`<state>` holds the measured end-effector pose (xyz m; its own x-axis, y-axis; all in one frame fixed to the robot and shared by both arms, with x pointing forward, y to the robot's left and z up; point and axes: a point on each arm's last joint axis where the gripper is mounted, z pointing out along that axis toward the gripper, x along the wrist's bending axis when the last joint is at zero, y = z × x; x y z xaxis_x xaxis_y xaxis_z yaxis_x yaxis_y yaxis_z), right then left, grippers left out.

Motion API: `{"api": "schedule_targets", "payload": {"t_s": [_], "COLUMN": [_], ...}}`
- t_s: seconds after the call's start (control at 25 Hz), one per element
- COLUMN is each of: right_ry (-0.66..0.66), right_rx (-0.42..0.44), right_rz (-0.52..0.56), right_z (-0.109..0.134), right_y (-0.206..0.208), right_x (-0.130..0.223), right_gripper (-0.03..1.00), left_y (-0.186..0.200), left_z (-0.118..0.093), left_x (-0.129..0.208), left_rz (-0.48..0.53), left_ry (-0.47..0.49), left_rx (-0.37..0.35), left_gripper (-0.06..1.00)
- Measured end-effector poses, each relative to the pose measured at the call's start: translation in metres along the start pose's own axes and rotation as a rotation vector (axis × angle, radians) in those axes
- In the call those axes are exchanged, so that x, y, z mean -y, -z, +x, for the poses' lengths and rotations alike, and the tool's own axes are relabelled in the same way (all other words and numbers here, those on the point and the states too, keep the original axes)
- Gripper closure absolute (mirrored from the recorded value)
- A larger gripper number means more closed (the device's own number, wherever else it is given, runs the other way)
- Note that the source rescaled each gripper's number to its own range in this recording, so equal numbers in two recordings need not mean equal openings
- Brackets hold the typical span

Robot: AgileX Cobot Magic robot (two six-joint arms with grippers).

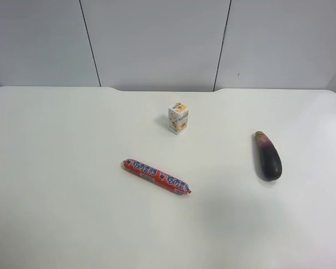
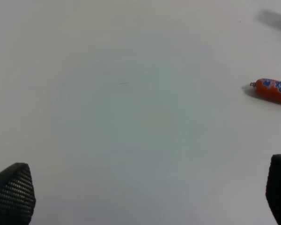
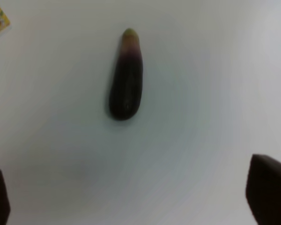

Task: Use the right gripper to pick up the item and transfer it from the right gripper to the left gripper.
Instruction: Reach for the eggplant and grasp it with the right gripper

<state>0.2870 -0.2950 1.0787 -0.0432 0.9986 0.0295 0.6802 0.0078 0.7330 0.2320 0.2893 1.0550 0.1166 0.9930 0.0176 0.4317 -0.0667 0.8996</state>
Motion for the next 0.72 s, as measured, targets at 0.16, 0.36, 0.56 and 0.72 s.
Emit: {"api": "schedule_targets", "payload": {"t_s": [0.16, 0.36, 0.56, 0.72], "right_ry": [-0.014, -0.048, -0.076, -0.081], "right_rx": [0.004, 0.009, -0.007, -0.002], "right_rz": [0.091, 0.244, 0.389, 0.493], "right_z": [0.001, 0.001, 0.004, 0.005], "right_y": [-0.019, -0.052, -0.088, -0.121], "right_x": [-0.022, -0.044, -0.064, -0.076], "right_gripper": [-0.03, -0.03, -0.03, -0.03], "left_y": [0.000, 0.000, 0.000, 0.000], "left_z": [0.000, 0.000, 0.000, 0.000], "left_x": [0.000, 0.000, 0.000, 0.000], "left_rz": [0.000, 0.000, 0.000, 0.000], "left_ry": [0.000, 0.000, 0.000, 0.000], "left_rx": [0.000, 0.000, 0.000, 0.000], "left_gripper": [-0.06, -0.06, -0.06, -0.06]}}
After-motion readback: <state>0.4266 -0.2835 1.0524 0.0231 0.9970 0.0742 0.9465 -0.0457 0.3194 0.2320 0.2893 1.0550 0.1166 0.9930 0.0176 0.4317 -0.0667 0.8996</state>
